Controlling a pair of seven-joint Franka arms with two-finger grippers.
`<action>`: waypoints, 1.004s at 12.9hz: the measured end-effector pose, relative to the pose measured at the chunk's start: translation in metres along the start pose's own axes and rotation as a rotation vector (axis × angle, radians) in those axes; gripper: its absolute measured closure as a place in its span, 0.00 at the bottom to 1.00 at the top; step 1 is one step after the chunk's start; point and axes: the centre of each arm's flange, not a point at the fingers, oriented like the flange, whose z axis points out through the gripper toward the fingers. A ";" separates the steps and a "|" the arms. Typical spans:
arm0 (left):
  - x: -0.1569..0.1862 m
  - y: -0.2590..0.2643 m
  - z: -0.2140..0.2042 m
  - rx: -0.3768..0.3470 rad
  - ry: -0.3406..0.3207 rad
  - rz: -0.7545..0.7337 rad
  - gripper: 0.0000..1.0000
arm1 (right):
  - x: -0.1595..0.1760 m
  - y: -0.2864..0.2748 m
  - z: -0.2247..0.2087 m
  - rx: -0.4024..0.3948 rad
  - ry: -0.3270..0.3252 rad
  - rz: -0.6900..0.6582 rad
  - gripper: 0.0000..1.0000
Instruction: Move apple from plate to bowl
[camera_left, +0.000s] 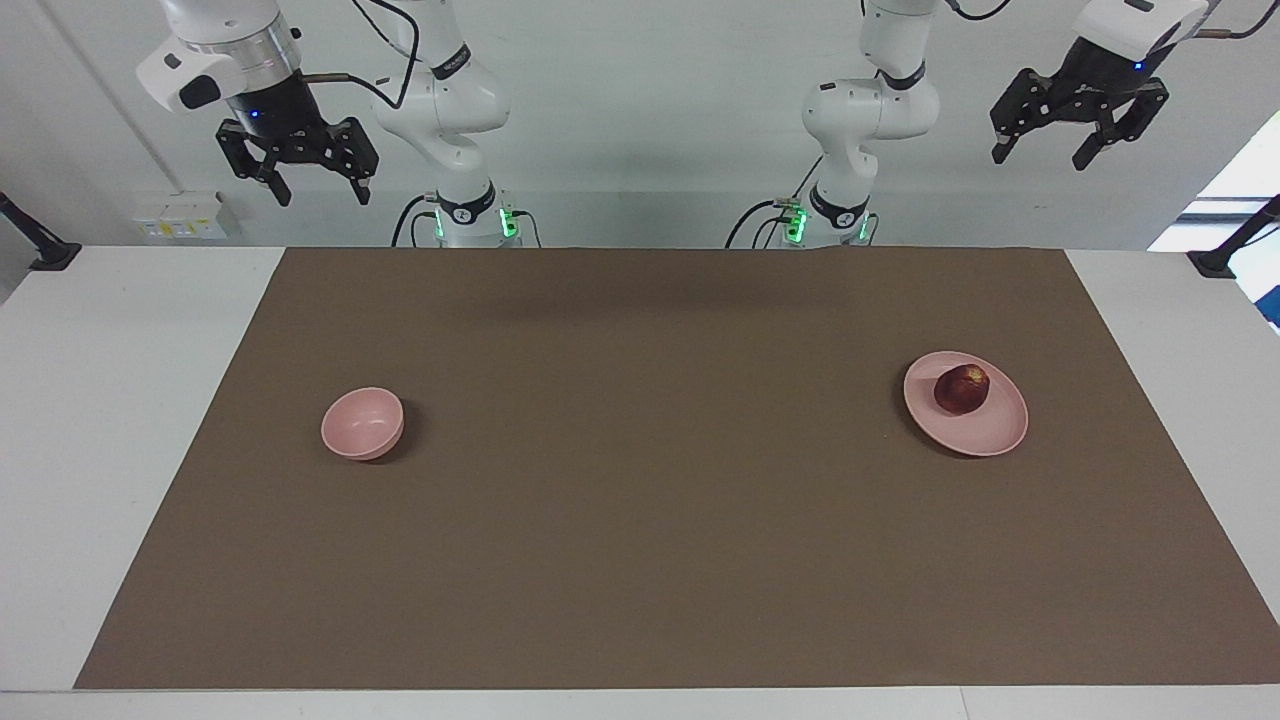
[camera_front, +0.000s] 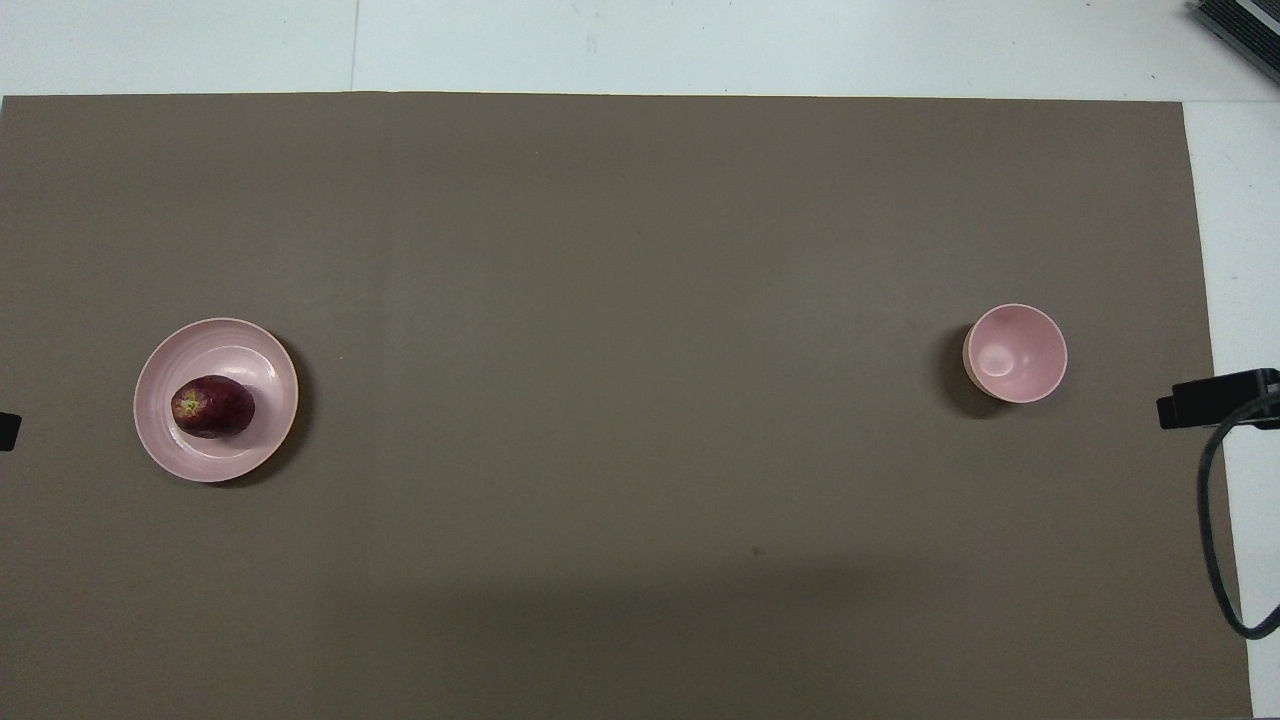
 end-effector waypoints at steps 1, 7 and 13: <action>0.001 0.001 0.002 -0.009 -0.003 0.003 0.00 | 0.000 0.000 0.000 0.000 0.000 0.000 0.00; 0.011 -0.003 0.041 -0.030 -0.005 -0.003 0.00 | 0.000 0.000 0.000 0.000 0.000 0.000 0.00; 0.042 -0.024 0.131 -0.035 0.008 0.005 0.00 | 0.000 0.000 0.000 0.000 0.000 0.000 0.00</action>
